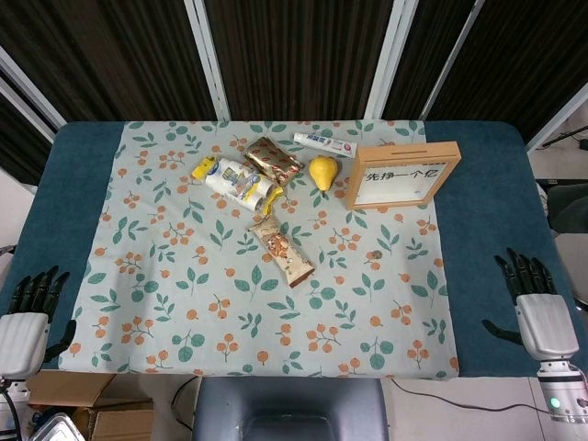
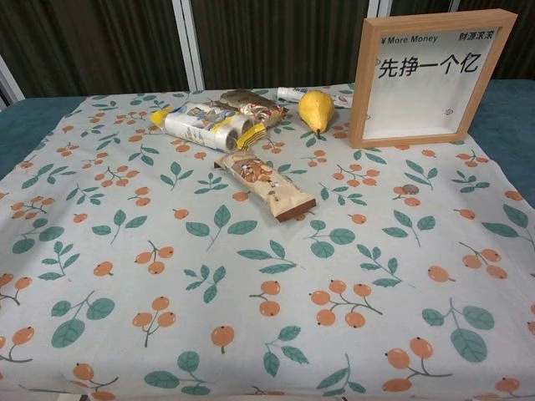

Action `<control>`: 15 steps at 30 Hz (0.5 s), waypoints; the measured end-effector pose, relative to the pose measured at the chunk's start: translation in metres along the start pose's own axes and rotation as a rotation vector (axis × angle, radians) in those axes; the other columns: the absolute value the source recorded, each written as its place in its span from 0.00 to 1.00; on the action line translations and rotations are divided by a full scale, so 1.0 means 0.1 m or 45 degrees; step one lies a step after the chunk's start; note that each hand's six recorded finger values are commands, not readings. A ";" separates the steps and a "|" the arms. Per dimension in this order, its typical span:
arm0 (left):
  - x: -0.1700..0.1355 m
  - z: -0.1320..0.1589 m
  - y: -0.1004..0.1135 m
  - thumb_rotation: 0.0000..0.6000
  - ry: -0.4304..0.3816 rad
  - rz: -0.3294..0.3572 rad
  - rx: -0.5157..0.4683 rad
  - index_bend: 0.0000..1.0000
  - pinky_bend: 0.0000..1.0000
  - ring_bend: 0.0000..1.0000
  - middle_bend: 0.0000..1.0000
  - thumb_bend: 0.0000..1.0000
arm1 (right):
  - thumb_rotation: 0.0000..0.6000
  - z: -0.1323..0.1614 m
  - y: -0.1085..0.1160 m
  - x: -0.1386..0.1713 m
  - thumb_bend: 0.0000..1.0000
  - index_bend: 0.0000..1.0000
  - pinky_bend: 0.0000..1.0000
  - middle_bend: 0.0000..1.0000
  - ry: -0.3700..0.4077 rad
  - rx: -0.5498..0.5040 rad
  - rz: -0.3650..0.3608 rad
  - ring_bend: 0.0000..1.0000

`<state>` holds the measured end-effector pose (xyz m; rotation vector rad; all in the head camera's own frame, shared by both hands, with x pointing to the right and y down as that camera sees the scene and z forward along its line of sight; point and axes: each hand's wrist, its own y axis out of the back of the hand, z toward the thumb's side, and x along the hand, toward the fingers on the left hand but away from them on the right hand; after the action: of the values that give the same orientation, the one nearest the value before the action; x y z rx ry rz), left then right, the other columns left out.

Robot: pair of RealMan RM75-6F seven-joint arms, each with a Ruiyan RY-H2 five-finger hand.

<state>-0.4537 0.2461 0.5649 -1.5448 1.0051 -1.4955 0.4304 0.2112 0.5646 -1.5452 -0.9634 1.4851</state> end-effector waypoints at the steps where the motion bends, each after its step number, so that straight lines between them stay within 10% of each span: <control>1: 0.00 0.00 0.00 1.00 0.001 0.000 -0.002 0.00 0.00 0.00 0.00 0.42 | 1.00 -0.01 0.00 0.01 0.11 0.00 0.00 0.00 -0.003 0.003 0.003 0.00; 15: -0.03 0.01 0.00 1.00 -0.011 -0.009 -0.010 0.00 0.00 0.00 0.00 0.42 | 1.00 -0.04 -0.01 0.05 0.11 0.00 0.00 0.00 -0.014 0.001 0.004 0.00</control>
<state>-0.4532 0.2486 0.5641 -1.5607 1.0024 -1.4907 0.4341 0.2166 0.5637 -1.5401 -0.9671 1.4978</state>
